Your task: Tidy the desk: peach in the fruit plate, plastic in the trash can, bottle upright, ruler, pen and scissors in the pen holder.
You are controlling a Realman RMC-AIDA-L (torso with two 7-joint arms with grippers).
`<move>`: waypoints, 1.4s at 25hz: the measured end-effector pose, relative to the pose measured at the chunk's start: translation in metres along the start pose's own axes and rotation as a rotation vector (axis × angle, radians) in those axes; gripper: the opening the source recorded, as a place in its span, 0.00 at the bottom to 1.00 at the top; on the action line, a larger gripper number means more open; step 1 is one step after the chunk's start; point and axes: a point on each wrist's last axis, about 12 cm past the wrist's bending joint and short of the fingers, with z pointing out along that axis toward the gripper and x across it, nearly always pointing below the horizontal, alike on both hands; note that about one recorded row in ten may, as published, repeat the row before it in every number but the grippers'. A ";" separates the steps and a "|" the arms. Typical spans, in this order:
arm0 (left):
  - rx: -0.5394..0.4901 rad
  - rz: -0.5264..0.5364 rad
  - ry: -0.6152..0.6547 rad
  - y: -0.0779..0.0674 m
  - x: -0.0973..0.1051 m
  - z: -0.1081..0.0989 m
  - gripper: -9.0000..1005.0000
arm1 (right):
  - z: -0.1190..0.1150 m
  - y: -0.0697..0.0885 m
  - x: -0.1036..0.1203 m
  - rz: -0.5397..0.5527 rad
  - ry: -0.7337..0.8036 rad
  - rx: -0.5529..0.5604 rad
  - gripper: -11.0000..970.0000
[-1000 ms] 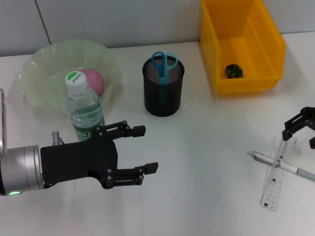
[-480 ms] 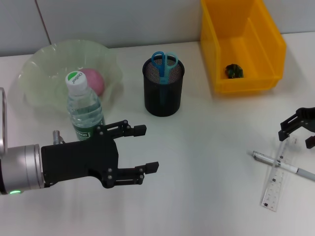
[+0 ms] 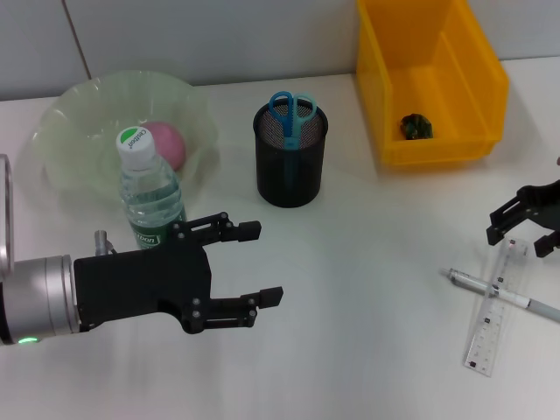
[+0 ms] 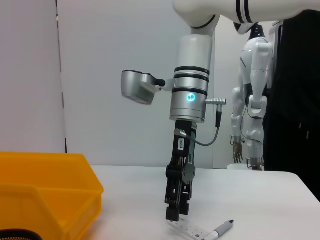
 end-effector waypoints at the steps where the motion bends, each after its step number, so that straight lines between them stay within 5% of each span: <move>1: 0.000 0.001 0.000 0.000 0.000 0.000 0.81 | 0.000 0.001 0.000 -0.005 0.003 0.004 0.76; 25: -0.010 0.003 0.000 0.001 0.000 -0.002 0.81 | -0.005 0.005 0.003 -0.032 0.055 0.024 0.76; 29: -0.014 -0.002 -0.002 0.002 -0.001 -0.002 0.81 | -0.028 0.006 0.013 -0.140 0.033 -0.014 0.76; 33: -0.021 -0.008 -0.010 0.000 0.000 -0.003 0.81 | -0.046 0.009 0.012 -0.339 -0.029 -0.045 0.76; 34: -0.023 -0.010 -0.011 0.000 0.000 -0.003 0.81 | -0.049 0.012 0.010 -0.477 -0.040 -0.042 0.76; 35: -0.027 -0.015 -0.012 0.000 0.001 -0.003 0.81 | -0.049 0.012 0.010 -0.477 -0.040 -0.042 0.76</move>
